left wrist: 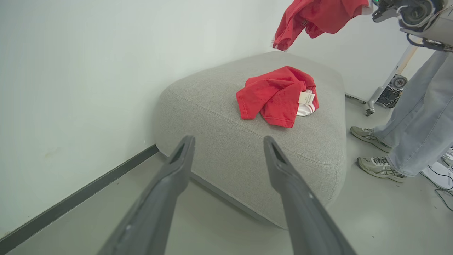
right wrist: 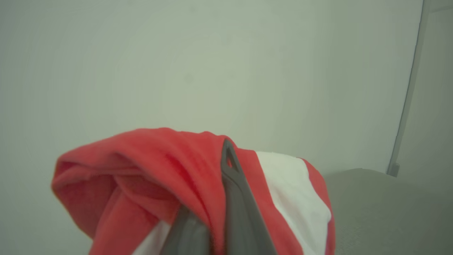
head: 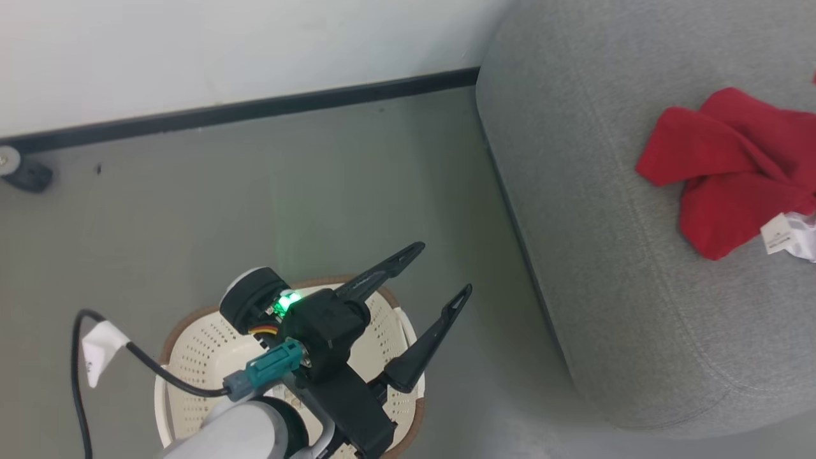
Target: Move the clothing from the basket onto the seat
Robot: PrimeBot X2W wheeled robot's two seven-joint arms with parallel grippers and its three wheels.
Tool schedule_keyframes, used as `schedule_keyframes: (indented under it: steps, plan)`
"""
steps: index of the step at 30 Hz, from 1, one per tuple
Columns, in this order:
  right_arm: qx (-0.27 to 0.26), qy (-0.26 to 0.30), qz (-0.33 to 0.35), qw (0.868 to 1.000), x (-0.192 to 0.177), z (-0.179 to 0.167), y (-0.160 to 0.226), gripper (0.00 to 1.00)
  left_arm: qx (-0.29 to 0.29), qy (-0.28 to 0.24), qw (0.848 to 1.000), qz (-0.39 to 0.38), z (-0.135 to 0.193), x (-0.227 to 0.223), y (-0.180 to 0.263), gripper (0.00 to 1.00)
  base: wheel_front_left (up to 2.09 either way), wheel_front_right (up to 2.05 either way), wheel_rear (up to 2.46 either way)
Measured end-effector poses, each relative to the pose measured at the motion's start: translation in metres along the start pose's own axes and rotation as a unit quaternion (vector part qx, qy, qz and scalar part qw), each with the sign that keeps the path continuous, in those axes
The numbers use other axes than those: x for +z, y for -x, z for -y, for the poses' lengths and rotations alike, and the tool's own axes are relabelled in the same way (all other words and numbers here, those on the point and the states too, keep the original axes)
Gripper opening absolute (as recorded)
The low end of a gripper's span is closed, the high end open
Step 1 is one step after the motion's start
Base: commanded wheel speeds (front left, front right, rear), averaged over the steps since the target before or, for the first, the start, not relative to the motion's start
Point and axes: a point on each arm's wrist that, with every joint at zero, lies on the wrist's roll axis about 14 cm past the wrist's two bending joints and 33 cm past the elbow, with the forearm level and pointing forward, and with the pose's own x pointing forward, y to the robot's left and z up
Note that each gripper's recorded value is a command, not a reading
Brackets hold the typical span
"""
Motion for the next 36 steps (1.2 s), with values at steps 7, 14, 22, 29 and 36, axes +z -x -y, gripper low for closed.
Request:
schedule_keyframes:
  steps: [7, 14, 22, 29, 36]
  plan:
    - [-0.031, 0.014, -0.038, 0.999, -0.04, 0.007, -0.02, 0.0, 0.02, 0.016, 1.0, -0.008, -0.029, -0.013, 0.002, 1.0, 0.0, 0.0, 0.0]
    - [-0.058, 0.028, -0.082, 0.995, -0.088, 0.006, -0.03, 0.0, 0.052, 0.033, 0.998, -0.031, -0.063, -0.04, 0.011, 1.0, 0.0, 0.0, 0.0]
    - [-0.01, 0.018, -0.181, 0.983, -0.176, -0.043, -0.008, 0.0, 0.082, 0.041, 0.995, -0.034, -0.084, -0.05, 0.018, 1.0, 0.0, 0.0, 0.0]
    - [0.015, 0.033, -0.254, 0.967, -0.214, -0.051, 0.028, 0.0, 0.094, 0.032, 0.995, -0.022, -0.089, -0.042, 0.023, 1.0, 0.0, 0.0, 0.0]
    - [0.023, 0.049, -0.26, 0.964, -0.209, -0.049, 0.038, 0.65, 0.104, 0.024, 0.994, -0.007, -0.088, -0.031, 0.026, 1.0, 0.0, 0.0, 0.0]
